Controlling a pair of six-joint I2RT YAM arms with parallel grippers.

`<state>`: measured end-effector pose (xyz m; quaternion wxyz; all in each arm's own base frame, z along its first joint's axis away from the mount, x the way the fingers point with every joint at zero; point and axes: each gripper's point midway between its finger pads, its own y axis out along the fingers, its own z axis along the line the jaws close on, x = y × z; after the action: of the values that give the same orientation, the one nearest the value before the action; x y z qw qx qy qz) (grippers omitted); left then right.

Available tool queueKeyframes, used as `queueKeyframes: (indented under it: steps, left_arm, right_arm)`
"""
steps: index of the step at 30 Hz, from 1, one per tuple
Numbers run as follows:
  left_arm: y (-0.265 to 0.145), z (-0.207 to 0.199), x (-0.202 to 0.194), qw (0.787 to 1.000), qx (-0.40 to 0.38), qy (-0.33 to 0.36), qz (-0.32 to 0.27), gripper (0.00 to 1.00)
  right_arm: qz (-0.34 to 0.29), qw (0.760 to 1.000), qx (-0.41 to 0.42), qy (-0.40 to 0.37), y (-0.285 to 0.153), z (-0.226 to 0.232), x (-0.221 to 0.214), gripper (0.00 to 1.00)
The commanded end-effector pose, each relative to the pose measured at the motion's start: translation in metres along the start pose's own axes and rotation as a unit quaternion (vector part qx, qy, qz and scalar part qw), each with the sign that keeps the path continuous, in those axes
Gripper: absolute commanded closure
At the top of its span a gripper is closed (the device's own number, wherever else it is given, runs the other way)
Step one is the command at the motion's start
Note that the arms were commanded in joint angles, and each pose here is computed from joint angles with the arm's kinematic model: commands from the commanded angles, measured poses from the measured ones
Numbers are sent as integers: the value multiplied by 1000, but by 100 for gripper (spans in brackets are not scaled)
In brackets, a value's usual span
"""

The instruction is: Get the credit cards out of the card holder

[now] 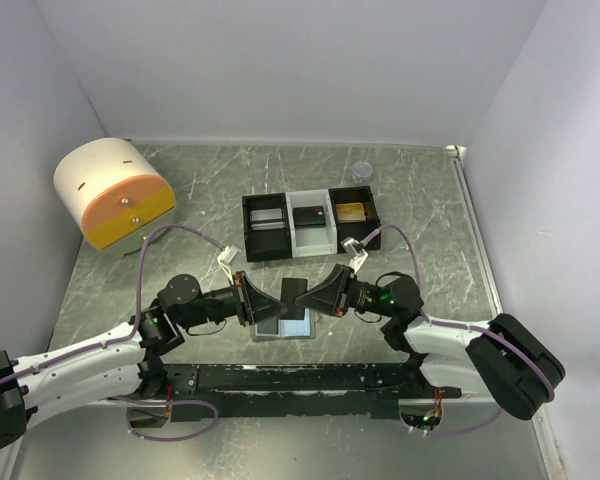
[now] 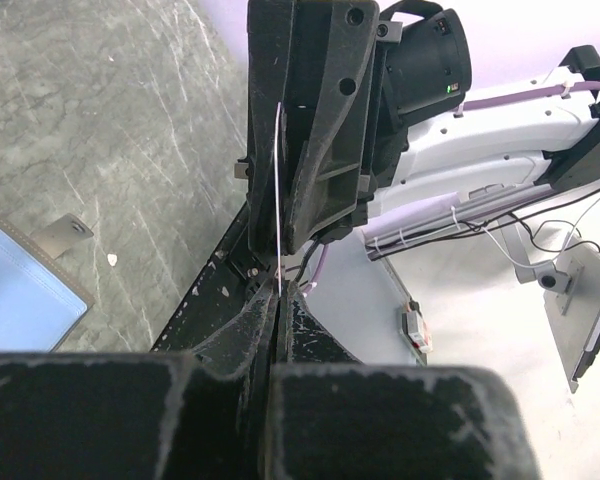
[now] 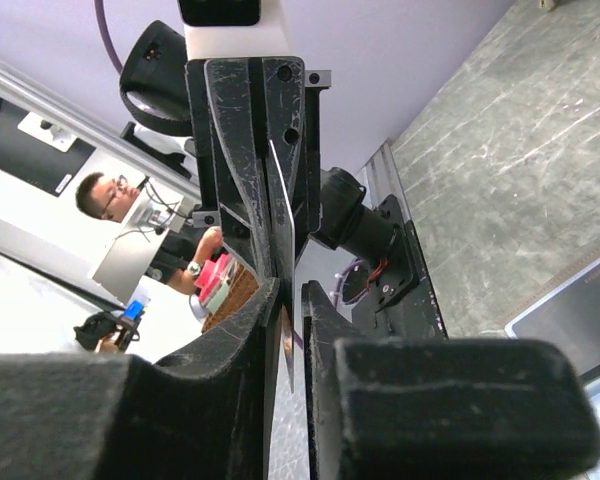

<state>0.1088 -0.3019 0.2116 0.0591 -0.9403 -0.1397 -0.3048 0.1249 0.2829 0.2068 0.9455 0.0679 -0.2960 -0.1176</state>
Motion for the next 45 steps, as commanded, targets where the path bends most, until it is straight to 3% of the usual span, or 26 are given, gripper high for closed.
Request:
queueKeyframes:
  steps: [1, 7, 12, 15, 19, 22, 26, 32, 36, 41, 45]
  left_arm:
    - [-1, -13, 0, 999, -32, 10, 2, 93]
    - [0, -10, -2, 1000, -26, 11, 7, 93]
    - [1, -7, -1, 1000, -13, 16, 9, 91]
    - [0, -1, 1, 1000, 10, 21, 10, 71]
    - [-8, 16, 7, 996, 77, 34, 3, 35]
    - [-22, 38, 16, 984, 169, 51, -1, 21]
    - [-52, 64, 29, 950, 299, 85, 11, 16]
    - [-85, 79, 60, 895, 423, 139, 9, 8]
    - [-93, 85, 74, 869, 464, 172, 13, 0]
    - [-100, 90, 101, 849, 485, 208, 7, 0]
    - [-131, 117, 135, 828, 526, 194, -20, 0]
  right_arm:
    - [2, 1000, 16, -20, 6, 10, 5, 88]
    - [2, 1000, 6, -18, 7, 8, 5, 100]
    - [-6, 1000, -13, -19, 6, 3, 8, 100]
    - [-12, 999, -27, -21, 5, -2, 9, 100]
    - [-16, 997, -65, -33, 4, -12, 13, 100]
    - [-29, 989, -133, -61, 1, -28, 26, 100]
    - [-40, 959, -255, -114, -17, -58, 43, 100]
    - [-44, 918, -344, -191, -35, -73, 69, 100]
    - [-22, 894, -382, -234, -37, -81, 83, 100]
    - [-3, 862, -406, -303, -35, -88, 102, 100]
    - [16, 813, -449, -370, -36, -96, 125, 100]
